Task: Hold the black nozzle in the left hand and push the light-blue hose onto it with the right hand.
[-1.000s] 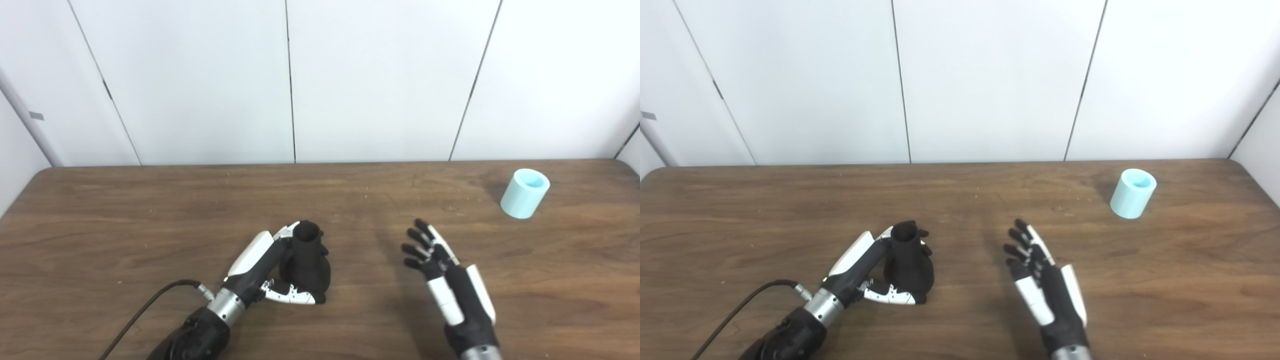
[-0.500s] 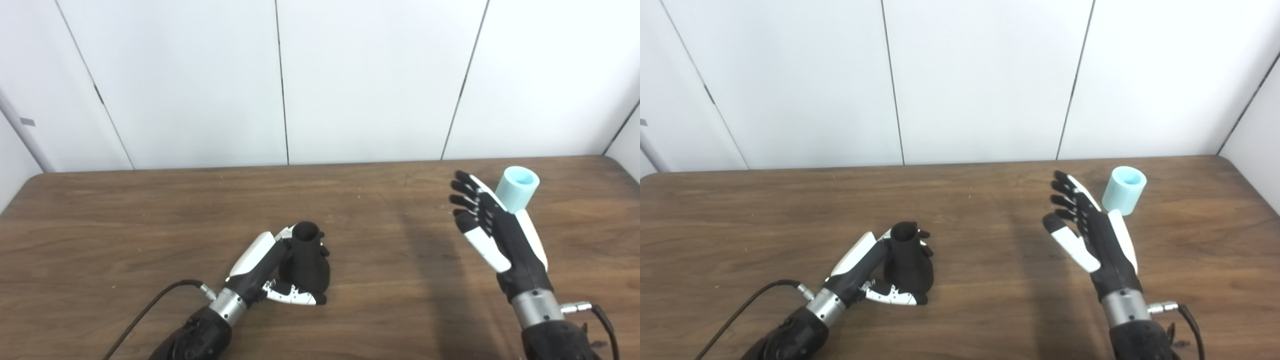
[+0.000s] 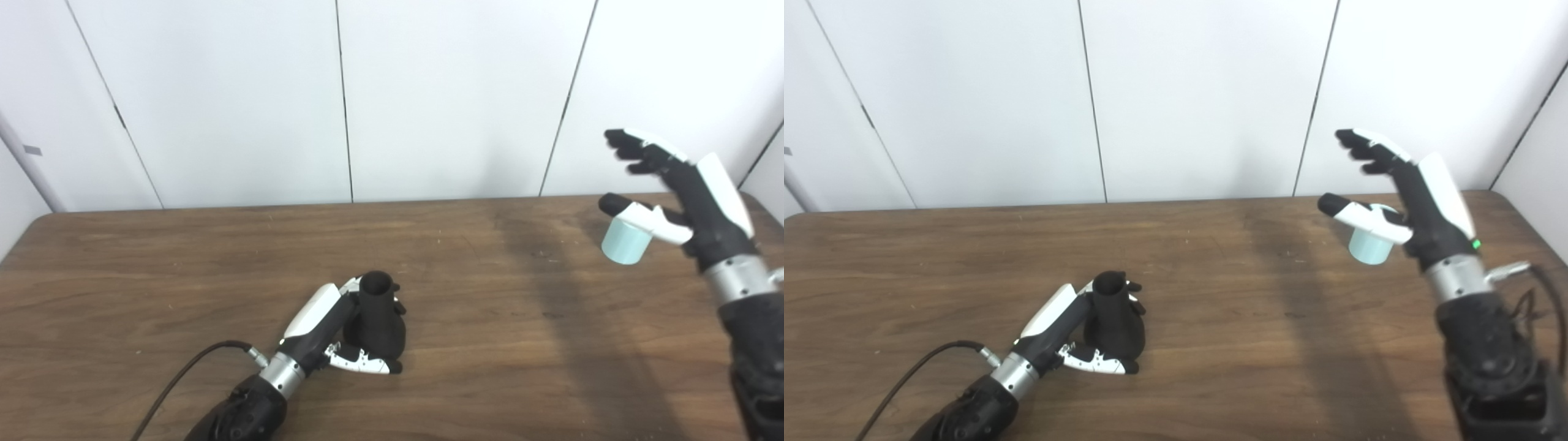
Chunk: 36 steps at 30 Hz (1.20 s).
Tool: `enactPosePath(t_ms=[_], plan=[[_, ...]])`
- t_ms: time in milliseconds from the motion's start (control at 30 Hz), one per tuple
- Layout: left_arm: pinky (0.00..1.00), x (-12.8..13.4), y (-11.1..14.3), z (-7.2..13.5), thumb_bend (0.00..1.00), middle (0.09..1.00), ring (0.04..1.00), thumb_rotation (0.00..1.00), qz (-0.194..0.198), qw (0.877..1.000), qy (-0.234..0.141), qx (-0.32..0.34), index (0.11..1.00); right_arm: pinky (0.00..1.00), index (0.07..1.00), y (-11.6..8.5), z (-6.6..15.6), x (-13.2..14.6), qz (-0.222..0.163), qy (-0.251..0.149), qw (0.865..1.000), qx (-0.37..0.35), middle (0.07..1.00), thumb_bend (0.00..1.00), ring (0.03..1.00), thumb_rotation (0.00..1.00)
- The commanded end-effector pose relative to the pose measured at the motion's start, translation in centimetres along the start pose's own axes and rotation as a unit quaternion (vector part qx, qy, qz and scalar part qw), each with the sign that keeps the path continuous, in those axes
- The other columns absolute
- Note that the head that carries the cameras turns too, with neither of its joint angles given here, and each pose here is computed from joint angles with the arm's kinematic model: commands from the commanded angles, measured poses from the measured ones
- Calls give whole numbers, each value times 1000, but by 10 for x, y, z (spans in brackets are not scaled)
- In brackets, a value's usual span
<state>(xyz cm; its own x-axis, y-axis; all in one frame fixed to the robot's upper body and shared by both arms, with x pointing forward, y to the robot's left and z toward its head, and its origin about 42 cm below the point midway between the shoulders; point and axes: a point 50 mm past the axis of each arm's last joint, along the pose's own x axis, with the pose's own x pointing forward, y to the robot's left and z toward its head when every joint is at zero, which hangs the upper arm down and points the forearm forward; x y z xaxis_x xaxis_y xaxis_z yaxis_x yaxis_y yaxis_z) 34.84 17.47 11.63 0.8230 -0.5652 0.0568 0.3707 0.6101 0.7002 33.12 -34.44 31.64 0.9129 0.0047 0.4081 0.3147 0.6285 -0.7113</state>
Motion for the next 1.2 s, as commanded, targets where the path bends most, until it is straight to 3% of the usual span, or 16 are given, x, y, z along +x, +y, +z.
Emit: enactPosePath(t_ms=[0,200,300,500,767,933,1033,1167], plan=[[1000,-39,-50,-36,492,834,961,87,-91,991,97,-1,486,745,796,-27,12,19,-40,-52,996,-64,829,771,830,738],[1000,-39,-50,-37,492,834,961,87,-91,991,98,1,486,693,781,-38,-3,36,-54,-16,987,-151,824,759,813,625],[1000,-39,-50,-36,492,834,961,87,-91,991,99,1,486,682,772,-39,-10,41,-54,3,986,-158,821,760,805,558],[1000,-42,-51,-35,492,834,961,88,-86,992,96,-8,486,692,757,-38,-24,46,-41,29,987,-151,819,759,801,531],[1000,-44,-53,-34,492,834,961,88,-80,992,93,-17,486,713,755,-31,-44,49,-6,87,985,-148,847,816,843,533],[1000,-43,-52,-35,492,834,961,88,-80,992,92,-18,486,648,761,-31,-46,56,27,107,979,-171,777,879,755,425],[1000,-43,-51,-35,492,833,961,88,-79,993,91,-19,486,633,771,-30,-50,61,56,124,973,-185,783,918,752,391],[1000,-43,-52,-35,492,833,961,88,-78,993,91,-21,486,627,778,-24,-58,69,67,130,970,-196,801,967,775,357]])
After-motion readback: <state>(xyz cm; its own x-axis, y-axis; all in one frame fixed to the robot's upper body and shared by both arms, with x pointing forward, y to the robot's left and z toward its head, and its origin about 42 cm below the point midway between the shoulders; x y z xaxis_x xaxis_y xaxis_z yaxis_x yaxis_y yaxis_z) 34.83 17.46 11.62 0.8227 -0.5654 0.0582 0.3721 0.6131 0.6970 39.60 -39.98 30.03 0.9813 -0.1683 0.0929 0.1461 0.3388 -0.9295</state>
